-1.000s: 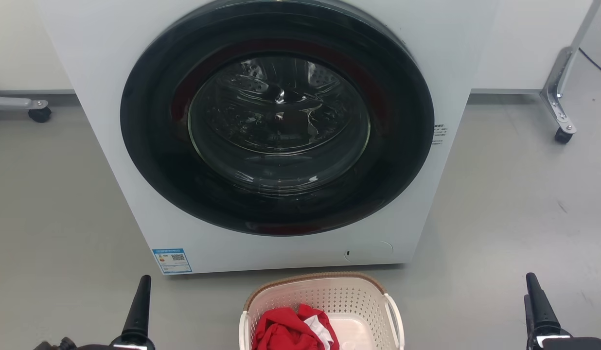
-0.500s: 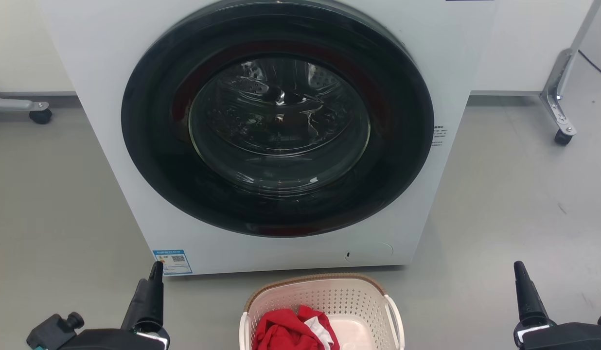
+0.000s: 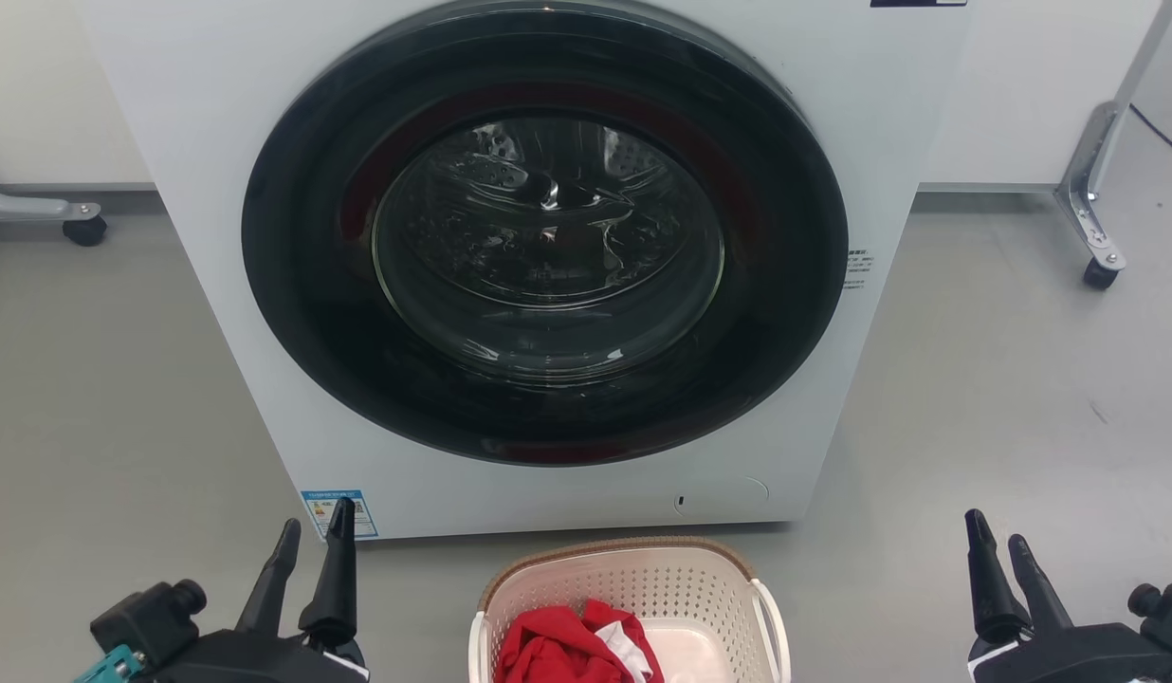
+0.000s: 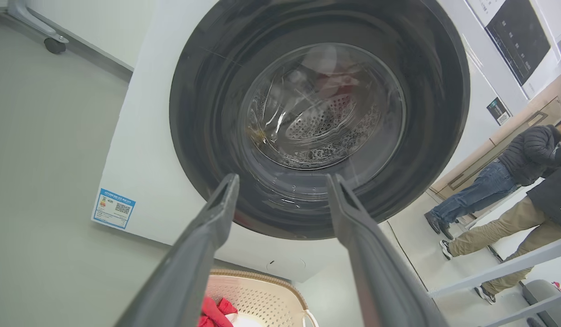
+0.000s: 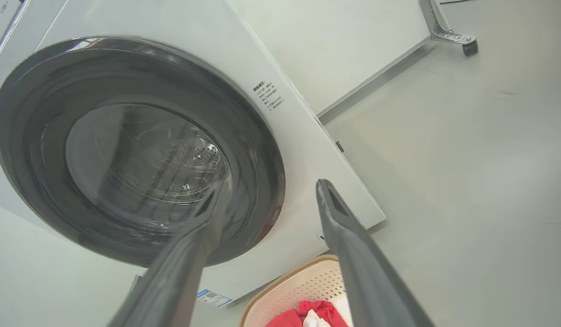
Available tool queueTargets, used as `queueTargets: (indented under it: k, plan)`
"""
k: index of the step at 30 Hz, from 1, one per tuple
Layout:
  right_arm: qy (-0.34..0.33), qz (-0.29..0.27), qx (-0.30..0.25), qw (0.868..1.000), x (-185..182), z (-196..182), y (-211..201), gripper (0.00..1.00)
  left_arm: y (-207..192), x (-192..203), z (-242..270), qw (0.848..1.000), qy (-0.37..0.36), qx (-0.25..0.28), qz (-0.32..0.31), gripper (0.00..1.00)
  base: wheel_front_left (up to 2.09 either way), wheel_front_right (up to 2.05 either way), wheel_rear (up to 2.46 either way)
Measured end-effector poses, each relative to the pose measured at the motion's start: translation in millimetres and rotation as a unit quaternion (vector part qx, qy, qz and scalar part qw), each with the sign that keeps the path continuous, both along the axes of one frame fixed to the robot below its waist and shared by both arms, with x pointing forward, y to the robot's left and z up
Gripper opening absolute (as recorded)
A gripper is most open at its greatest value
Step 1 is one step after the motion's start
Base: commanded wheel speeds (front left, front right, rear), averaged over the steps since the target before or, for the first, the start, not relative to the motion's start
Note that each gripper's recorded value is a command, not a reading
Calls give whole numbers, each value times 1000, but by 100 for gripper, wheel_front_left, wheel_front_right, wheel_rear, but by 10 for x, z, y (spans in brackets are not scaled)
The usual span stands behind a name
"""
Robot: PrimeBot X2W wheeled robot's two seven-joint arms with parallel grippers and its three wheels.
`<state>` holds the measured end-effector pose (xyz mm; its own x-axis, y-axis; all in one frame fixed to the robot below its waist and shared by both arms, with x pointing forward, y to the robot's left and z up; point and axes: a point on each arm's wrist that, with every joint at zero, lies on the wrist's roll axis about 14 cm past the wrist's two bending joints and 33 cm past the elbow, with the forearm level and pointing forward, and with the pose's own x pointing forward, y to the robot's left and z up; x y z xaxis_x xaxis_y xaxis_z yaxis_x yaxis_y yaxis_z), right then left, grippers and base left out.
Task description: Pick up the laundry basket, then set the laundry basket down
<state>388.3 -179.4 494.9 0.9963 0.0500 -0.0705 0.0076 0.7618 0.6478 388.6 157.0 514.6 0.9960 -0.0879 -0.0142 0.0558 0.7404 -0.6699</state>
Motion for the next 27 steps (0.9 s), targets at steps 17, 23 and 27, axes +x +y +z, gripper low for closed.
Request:
queueTargets:
  k: [17,23,27]
  plan:
    - [-14,30,-144,989,-27,-45,135,100,-165,-57,29,988,-33,148,-21,100,0,0,0]
    - [-26,40,-195,980,-28,-42,182,100,-210,-80,24,979,-46,200,-25,100,0,0,0]
    - [-32,41,-222,974,-30,-43,188,100,-236,-93,15,973,-50,223,-27,100,0,0,0]
